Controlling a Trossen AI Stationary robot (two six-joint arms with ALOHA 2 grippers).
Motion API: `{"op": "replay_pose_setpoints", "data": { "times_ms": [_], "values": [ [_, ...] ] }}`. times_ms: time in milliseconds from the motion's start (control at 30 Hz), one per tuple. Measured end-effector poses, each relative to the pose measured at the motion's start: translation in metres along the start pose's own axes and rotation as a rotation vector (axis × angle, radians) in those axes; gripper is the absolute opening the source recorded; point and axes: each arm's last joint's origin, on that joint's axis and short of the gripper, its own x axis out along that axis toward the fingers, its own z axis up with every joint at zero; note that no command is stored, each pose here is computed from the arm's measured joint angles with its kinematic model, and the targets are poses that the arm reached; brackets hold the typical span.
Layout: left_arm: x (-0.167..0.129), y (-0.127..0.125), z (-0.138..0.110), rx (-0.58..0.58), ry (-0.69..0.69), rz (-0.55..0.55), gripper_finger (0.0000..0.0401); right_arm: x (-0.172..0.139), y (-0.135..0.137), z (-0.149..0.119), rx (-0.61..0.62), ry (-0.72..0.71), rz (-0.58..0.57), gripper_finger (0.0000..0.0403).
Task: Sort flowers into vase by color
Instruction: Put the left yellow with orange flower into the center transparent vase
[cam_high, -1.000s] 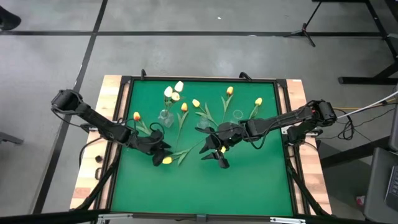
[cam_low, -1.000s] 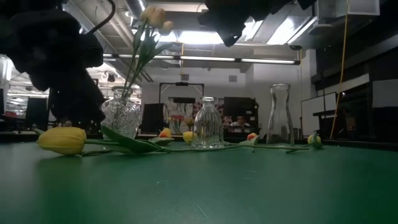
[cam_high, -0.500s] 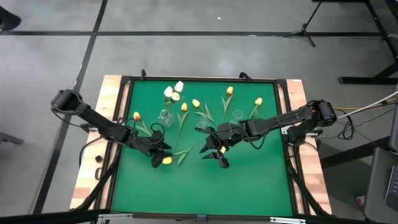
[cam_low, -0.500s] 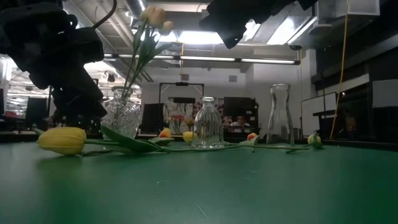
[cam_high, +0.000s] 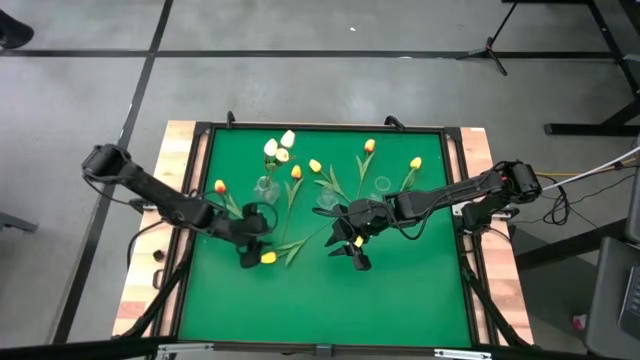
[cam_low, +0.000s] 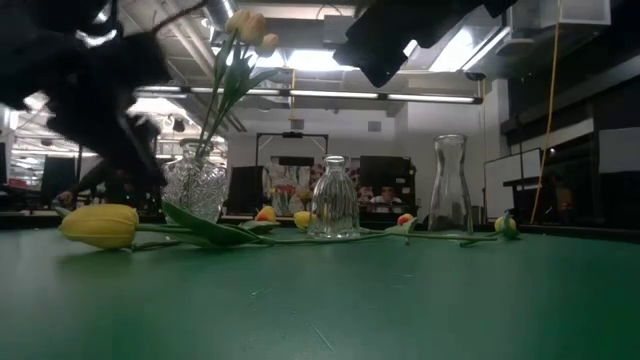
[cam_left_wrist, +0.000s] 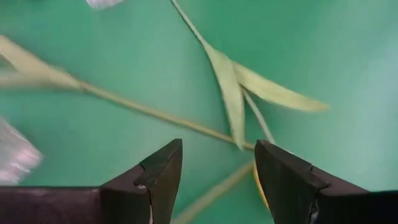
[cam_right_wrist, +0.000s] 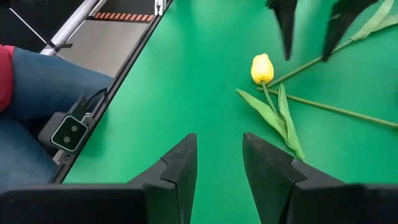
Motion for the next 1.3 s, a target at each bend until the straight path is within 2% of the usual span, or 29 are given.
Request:
{"op": "replay_pose_setpoints", "data": {
  "times_ms": [100,167,233,367,433,567,667,767,933,1100,1200,1300],
  "values": [
    [-0.007,-0.003,0.021,0.094,-0.041,0.045,0.0198,0.000,0.000,0.000,-0.004,0.000,0.000,0.0128],
    [-0.012,-0.003,0.035,0.090,-0.074,0.086,0.0198,0.000,0.000,0.000,-0.004,0.000,0.000,0.0128],
    [-0.017,-0.002,0.045,0.031,-0.087,0.128,0.0198,0.000,0.000,0.000,-0.004,0.001,0.000,0.0128],
    [-0.024,-0.004,0.054,-0.176,-0.104,0.160,0.0198,0.000,0.000,-0.002,0.001,0.021,0.008,0.0128],
    [-0.025,-0.003,0.053,-0.330,-0.090,0.160,0.0198,0.000,0.000,-0.004,0.006,0.042,0.009,0.0128],
    [-0.026,-0.004,0.045,-0.635,0.025,0.113,0.0198,0.000,0.000,-0.008,0.017,0.084,0.007,0.0128],
    [-0.029,-0.003,0.034,-0.827,0.102,0.182,0.0198,0.000,0.000,-0.009,0.021,0.095,0.007,0.0128],
    [-0.030,-0.005,0.022,-0.978,0.060,0.259,0.0198,0.000,0.000,-0.009,0.035,0.095,0.008,0.0128],
    [-0.030,-0.009,0.013,-0.959,0.074,0.257,0.0198,0.000,0.000,-0.010,0.044,0.096,0.008,0.0128],
    [-0.030,-0.010,0.015,-0.931,0.044,0.254,0.0198,-0.001,0.000,-0.010,0.047,0.105,0.008,0.0128],
    [-0.029,-0.011,0.018,-1.029,-0.022,0.247,0.0198,-0.001,0.000,-0.011,0.049,0.113,0.007,0.0128],
    [-0.030,-0.009,0.019,-1.202,-0.094,0.273,0.0198,-0.001,0.000,-0.011,0.050,0.114,0.007,0.0128]
  ]
}}
